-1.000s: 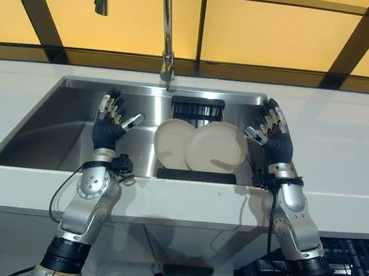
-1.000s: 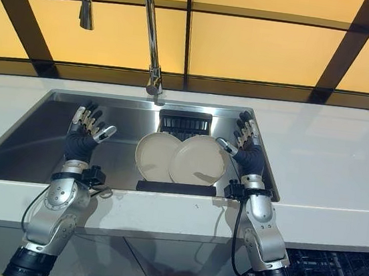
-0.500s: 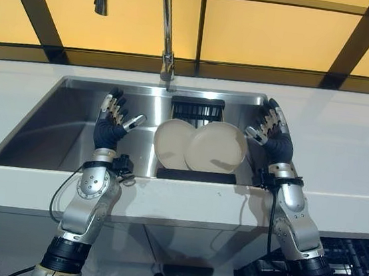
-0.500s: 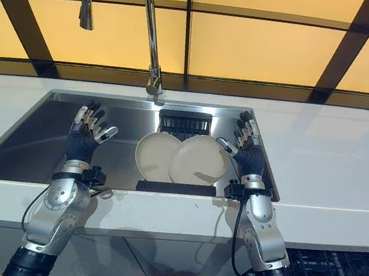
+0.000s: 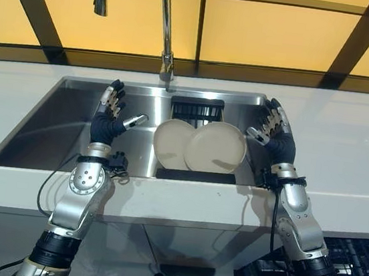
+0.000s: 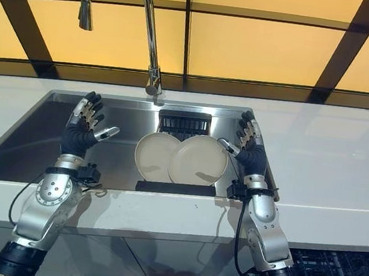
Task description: Pick up plates and place into dishwasher.
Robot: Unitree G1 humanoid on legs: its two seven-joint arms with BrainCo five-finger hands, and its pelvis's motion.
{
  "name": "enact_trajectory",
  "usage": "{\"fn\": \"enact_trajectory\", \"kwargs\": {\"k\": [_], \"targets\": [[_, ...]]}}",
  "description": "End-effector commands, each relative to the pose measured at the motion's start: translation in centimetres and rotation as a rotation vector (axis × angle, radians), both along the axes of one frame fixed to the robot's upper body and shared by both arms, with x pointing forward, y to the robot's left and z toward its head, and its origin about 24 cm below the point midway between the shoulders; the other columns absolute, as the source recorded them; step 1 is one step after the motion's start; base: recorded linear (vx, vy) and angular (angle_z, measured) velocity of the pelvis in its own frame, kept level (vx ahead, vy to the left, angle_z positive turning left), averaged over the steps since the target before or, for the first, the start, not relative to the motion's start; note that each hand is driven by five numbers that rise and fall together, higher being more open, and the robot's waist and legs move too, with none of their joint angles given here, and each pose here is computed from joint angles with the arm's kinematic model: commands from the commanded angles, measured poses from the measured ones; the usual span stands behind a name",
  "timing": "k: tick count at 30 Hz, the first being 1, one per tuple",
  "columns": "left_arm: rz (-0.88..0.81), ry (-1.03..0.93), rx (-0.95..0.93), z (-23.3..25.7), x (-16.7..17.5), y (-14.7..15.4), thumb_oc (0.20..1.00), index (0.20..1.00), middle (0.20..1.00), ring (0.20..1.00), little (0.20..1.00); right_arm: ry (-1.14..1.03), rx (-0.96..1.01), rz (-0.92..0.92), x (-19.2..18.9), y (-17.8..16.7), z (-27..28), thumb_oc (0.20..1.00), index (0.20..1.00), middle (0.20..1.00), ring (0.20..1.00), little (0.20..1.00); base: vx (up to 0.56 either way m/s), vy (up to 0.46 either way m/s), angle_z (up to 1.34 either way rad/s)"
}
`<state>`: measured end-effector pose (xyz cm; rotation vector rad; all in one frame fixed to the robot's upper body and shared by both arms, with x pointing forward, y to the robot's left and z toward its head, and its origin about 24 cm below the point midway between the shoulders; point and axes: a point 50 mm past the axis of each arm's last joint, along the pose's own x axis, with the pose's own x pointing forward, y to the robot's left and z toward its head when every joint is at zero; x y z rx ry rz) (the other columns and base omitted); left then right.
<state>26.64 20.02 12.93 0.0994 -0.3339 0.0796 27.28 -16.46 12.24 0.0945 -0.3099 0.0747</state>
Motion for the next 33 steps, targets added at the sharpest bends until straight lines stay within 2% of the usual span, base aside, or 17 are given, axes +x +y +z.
{"fn": "enact_trajectory", "kwargs": {"k": [1, 8, 23, 27, 33], "targets": [[0.01, -0.16, 0.143, 3.4, 0.7, 0.4, 1.0, 1.0, 1.0, 1.0, 1.0, -0.14, 0.011, 0.042, -0.5, 0.5, 2.8, 1.0, 1.0, 1.0, 1.0, 1.0, 0.01, -0.107, -0.02], [0.058, -0.141, 0.288, 3.5, 1.6, 2.4, 1.0, 1.0, 1.0, 1.0, 1.0, -0.137, -0.013, 0.052, -0.4, 0.8, 2.4, 1.0, 1.0, 1.0, 1.0, 1.0, 0.04, -0.043, -0.19], [0.165, -0.056, 0.49, 4.3, 3.8, 4.5, 1.0, 1.0, 1.0, 1.0, 1.0, -0.053, -0.076, 0.07, 0.1, -0.3, 2.3, 1.0, 1.0, 1.0, 1.0, 1.0, 0.08, 0.176, -0.38], [0.157, 0.007, 0.585, 4.1, 3.8, 5.6, 1.0, 1.0, 1.0, 1.0, 1.0, -0.038, -0.094, 0.073, 0.0, -0.8, 2.1, 1.0, 1.0, 1.0, 1.0, 1.0, 0.03, 0.171, -0.19], [0.175, 0.137, 0.623, 2.9, 4.2, 7.5, 1.0, 1.0, 1.0, 1.0, 1.0, -0.031, -0.11, 0.065, -0.1, -1.1, 1.9, 1.0, 1.0, 1.0, 1.0, 1.0, 0.04, 0.12, -0.13]]}}
